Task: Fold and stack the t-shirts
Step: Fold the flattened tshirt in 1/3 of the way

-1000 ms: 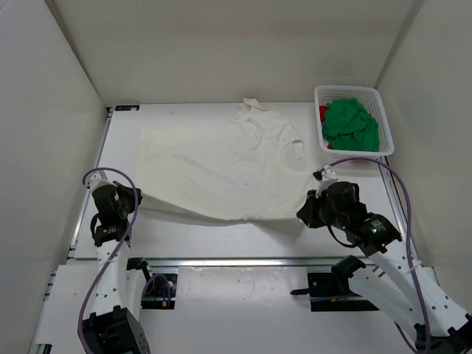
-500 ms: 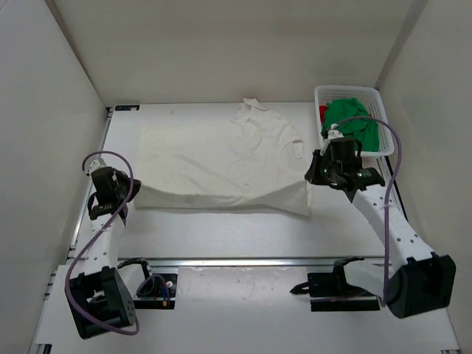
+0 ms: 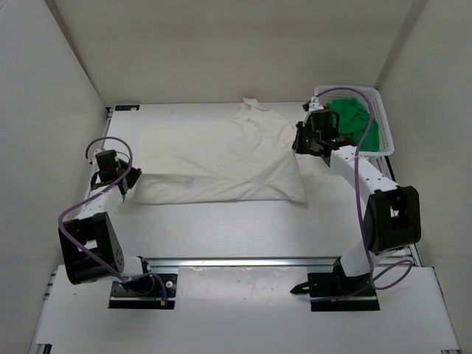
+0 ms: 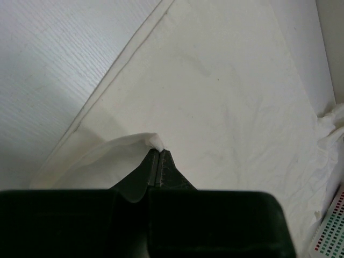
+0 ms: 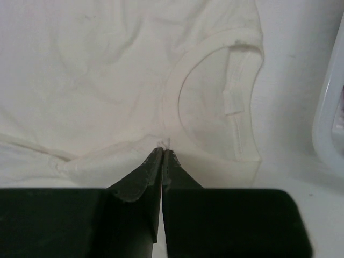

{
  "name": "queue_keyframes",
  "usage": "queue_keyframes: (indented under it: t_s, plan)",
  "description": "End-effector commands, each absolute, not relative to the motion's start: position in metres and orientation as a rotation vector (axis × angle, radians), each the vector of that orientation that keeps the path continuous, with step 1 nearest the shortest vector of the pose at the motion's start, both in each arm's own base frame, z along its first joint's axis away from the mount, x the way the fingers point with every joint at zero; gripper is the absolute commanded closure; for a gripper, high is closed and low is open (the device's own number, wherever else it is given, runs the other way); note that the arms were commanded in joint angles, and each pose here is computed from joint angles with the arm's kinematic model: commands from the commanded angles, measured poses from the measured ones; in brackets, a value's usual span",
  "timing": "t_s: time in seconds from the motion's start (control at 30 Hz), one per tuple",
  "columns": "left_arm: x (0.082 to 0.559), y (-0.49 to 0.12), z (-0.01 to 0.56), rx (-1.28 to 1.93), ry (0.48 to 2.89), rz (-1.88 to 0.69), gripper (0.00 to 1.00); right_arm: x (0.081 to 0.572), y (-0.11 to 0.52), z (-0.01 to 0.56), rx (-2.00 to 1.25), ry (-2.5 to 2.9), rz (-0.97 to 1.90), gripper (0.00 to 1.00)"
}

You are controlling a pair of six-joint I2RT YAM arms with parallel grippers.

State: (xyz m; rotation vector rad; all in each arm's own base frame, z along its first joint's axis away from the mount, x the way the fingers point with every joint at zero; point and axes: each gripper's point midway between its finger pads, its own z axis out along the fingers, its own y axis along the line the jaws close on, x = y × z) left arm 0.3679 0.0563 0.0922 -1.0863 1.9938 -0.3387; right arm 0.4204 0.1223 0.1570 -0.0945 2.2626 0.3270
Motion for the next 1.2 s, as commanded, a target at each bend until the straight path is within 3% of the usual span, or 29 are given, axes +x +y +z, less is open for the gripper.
queue_keyframes:
  t_s: [0.0,0.23,0.27,0.3,0.4,0.47,0.6,0.67,0.73,0.83,0.9,0.93,1.0,1.03,1.17]
  plan:
    - [0.387,0.071,0.112,-1.092,1.901,-0.323,1.00,0.468,0.118,0.194,-0.104,2.092,0.291,1.00]
    - [0.396,0.076,0.115,-1.092,1.843,-0.322,1.00,0.497,0.112,0.179,-0.091,2.061,0.315,0.99]
    - [0.377,0.144,0.117,-1.250,1.659,0.096,1.00,0.500,0.114,0.177,-0.087,2.057,0.330,1.00]
    - [0.397,0.080,0.113,-1.097,1.843,-0.285,1.00,0.502,0.118,0.171,-0.103,2.060,0.353,0.99]
    - [0.395,0.086,0.093,-1.145,1.896,-0.281,1.00,0.517,0.125,0.161,-0.115,2.082,0.349,1.00]
    - [0.394,0.086,0.080,-1.170,1.924,-0.309,0.92,0.524,0.132,0.158,-0.146,2.101,0.336,1.00]
    - [0.390,0.085,0.074,-1.168,1.954,-0.330,0.63,0.534,0.137,0.146,-0.146,2.146,0.284,0.99]
    - [0.387,0.091,0.086,-1.176,1.915,-0.330,0.60,0.536,0.139,0.158,-0.146,2.130,0.273,0.93]
    - [0.379,0.095,0.095,-1.152,1.904,-0.309,0.59,0.535,0.136,0.174,-0.129,2.112,0.253,0.78]
    - [0.352,0.090,0.094,-1.140,1.936,-0.262,0.59,0.517,0.124,0.200,-0.059,2.099,0.213,0.75]
    - [0.338,0.082,0.095,-1.122,1.930,-0.291,0.58,0.487,0.119,0.186,-0.008,2.127,0.223,0.74]
    - [0.327,0.077,0.082,-1.142,1.956,-0.292,0.57,0.476,0.117,0.203,0.022,2.076,0.250,0.80]
    - [0.318,0.068,0.076,-1.134,1.970,-0.329,0.57,0.436,0.107,0.159,0.103,2.144,0.298,0.93]
    - [0.312,0.063,0.067,-1.138,1.990,-0.336,0.57,0.428,0.110,0.172,0.100,2.091,0.355,1.00]
    - [0.298,0.056,0.037,-1.212,2.049,-0.375,0.56,0.390,0.088,0.126,0.186,2.142,0.375,0.96]
